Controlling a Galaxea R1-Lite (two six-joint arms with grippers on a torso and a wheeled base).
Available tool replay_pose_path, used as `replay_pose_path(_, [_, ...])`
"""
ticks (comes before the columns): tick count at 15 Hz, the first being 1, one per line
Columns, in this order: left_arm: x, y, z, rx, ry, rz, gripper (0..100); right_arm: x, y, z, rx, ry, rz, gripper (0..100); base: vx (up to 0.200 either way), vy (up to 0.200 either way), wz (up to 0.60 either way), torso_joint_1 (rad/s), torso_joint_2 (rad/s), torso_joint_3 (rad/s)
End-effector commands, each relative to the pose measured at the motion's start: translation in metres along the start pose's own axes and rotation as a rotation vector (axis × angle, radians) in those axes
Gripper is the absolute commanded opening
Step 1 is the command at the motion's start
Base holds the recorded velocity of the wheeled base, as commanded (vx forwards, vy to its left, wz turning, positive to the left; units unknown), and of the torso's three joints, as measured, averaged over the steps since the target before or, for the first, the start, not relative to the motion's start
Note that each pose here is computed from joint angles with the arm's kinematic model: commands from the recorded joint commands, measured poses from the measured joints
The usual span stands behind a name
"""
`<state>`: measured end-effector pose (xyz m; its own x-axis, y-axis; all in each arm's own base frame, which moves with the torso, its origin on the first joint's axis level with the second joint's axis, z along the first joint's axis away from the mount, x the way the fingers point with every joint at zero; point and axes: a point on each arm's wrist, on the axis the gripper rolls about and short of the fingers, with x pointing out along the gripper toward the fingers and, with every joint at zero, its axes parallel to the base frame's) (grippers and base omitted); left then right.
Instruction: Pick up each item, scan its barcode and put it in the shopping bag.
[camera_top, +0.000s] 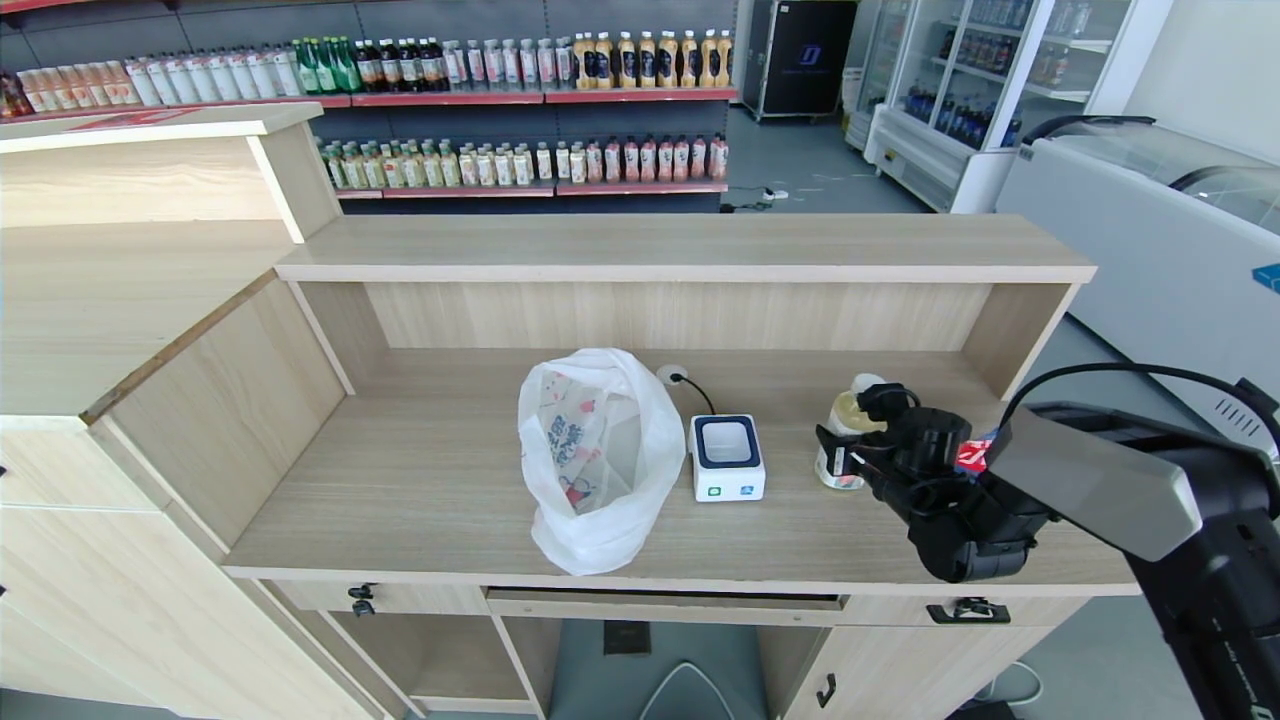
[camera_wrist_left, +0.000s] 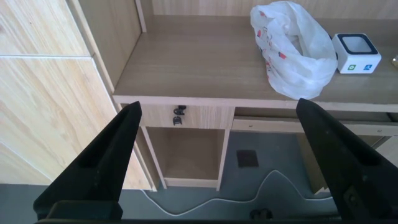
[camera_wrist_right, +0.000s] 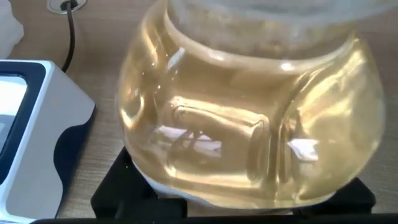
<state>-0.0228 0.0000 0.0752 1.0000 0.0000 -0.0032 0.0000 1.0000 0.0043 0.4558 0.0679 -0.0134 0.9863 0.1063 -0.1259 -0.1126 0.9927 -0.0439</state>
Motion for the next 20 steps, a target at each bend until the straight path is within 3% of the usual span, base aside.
replay_pose_path(1, [0.000, 0.000, 0.000, 0.000, 0.000, 0.000, 100, 0.001, -0.002, -0.002, -0.017, 0.004, -0.002, 0, 0.000, 0.000, 0.00, 0.000, 0.00, 0.000])
replay_pose_path(5, [0.000, 0.000, 0.000, 0.000, 0.000, 0.000, 100, -0.001, -0.002, 0.005, -0.037, -0.007, 0.029, 0, 0.000, 0.000, 0.00, 0.000, 0.00, 0.000])
replay_pose_path(9, [0.000, 0.000, 0.000, 0.000, 0.000, 0.000, 100, -0.039, -0.008, 0.070, 0.061, 0.012, 0.126, 0, 0.000, 0.000, 0.00, 0.000, 0.00, 0.000])
replay_pose_path(13, [0.000, 0.000, 0.000, 0.000, 0.000, 0.000, 100, -0.100, -0.033, 0.131, 0.133, 0.036, 0.236, 0, 0.000, 0.000, 0.00, 0.000, 0.00, 0.000])
replay_pose_path(16, [0.000, 0.000, 0.000, 0.000, 0.000, 0.000, 100, -0.148, -0.054, 0.171, 0.168, 0.034, 0.430, 0, 0.000, 0.000, 0.00, 0.000, 0.00, 0.000])
replay_pose_path(20, [0.000, 0.000, 0.000, 0.000, 0.000, 0.000, 100, -0.203, -0.056, 0.212, 0.274, 0.004, 0.715, 0, 0.000, 0.000, 0.00, 0.000, 0.00, 0.000])
